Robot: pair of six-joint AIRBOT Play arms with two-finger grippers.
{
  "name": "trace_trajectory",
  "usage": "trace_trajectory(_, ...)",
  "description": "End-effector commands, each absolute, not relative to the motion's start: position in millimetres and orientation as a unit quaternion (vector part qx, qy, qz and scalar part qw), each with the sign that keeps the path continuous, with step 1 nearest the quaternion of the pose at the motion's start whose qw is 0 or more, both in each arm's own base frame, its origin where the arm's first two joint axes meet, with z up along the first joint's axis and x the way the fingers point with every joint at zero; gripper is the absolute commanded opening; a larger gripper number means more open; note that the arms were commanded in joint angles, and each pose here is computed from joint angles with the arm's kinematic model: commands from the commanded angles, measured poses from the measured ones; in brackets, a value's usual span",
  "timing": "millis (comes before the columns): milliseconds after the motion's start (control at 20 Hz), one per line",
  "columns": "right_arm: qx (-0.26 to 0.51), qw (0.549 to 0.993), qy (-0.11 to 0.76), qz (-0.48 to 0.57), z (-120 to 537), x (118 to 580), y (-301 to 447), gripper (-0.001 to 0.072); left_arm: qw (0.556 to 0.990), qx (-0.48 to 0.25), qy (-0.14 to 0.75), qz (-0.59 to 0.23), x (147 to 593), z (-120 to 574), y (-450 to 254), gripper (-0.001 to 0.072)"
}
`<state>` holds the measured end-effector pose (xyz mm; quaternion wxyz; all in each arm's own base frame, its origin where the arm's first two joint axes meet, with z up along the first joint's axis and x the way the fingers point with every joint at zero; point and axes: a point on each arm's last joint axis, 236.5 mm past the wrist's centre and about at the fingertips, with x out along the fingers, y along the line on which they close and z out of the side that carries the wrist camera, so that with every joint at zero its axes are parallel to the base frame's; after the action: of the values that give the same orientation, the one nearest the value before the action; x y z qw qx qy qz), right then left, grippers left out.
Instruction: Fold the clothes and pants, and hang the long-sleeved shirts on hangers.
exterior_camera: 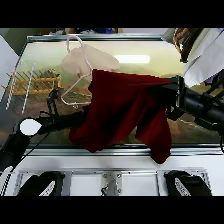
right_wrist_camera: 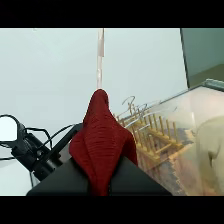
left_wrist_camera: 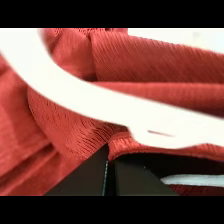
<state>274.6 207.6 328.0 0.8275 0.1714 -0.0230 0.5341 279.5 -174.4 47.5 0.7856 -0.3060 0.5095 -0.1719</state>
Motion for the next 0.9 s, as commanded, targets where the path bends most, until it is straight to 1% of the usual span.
trace_trajectory(0,0.196,0.821,-0.049,0.534,345,274,203,0.0022,0.790,-0.315,0.504,-0.149,287,46,-158,0.0027)
trace_trajectory(300,0.207,0.818,-0.055,0.534,350,273,202,0.0023,0.796,-0.322,0.495,-0.136,295,46,-145,0.0027)
trace_trajectory(500,0.210,0.826,-0.056,0.520,349,280,198,0.0023,0.787,-0.342,0.484,-0.170,295,59,-160,0.0027)
trace_trajectory(850,0.193,0.830,-0.046,0.521,342,280,201,0.0023,0.797,-0.346,0.475,-0.139,305,60,-126,0.0027)
